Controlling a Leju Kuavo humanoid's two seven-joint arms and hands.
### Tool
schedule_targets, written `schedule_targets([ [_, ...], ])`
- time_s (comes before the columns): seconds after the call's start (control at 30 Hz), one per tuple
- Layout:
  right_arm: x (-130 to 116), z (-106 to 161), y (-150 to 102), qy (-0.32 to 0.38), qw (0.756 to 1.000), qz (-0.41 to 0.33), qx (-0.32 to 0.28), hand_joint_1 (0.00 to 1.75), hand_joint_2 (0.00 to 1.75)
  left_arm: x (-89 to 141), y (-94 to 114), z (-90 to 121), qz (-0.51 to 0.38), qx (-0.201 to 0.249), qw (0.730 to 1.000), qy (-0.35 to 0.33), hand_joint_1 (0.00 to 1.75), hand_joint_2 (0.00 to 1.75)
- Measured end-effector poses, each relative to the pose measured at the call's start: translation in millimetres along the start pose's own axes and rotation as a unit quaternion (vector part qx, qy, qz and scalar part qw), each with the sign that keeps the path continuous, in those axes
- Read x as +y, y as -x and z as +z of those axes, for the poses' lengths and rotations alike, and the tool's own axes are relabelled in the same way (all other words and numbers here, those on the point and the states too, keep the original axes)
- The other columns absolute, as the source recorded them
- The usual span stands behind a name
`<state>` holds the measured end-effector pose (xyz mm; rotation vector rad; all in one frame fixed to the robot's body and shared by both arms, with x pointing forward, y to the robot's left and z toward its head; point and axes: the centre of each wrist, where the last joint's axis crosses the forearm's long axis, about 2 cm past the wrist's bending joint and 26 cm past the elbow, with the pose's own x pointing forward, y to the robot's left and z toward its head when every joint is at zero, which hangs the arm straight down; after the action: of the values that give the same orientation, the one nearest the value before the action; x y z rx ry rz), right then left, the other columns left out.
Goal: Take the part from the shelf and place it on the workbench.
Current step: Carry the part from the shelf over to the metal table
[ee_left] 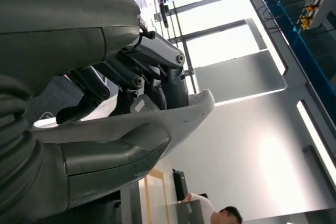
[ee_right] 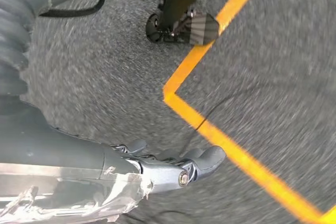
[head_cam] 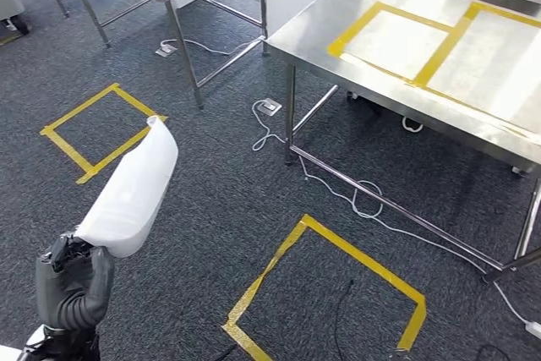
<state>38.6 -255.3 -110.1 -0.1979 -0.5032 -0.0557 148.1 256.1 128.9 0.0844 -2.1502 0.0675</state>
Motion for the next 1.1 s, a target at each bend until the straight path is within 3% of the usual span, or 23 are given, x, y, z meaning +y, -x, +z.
schedule_targets([
  [0.23, -10, 2, 10, 0.034, 0.999, -0.018, 0.038, 0.00, 1.75, -2, 9, 7, -0.005, 0.021, 1.000, -0.018, 1.75, 1.75],
  [0.47, -12, 1, 9, 0.051, 0.996, -0.063, 0.035, 0.00, 1.75, -3, 9, 6, -0.007, 0.017, 1.000, -0.020, 1.75, 1.75],
  [0.93, -13, -3, 2, 0.038, 0.998, -0.058, 0.005, 0.00, 1.75, -3, 10, 6, -0.016, 0.009, 1.000, -0.021, 1.75, 1.75],
  [1.1, -16, -2, 4, 0.050, 0.996, -0.032, 0.061, 0.00, 1.75, -1, 6, 11, -0.021, 0.006, 0.999, -0.024, 1.75, 1.75],
])
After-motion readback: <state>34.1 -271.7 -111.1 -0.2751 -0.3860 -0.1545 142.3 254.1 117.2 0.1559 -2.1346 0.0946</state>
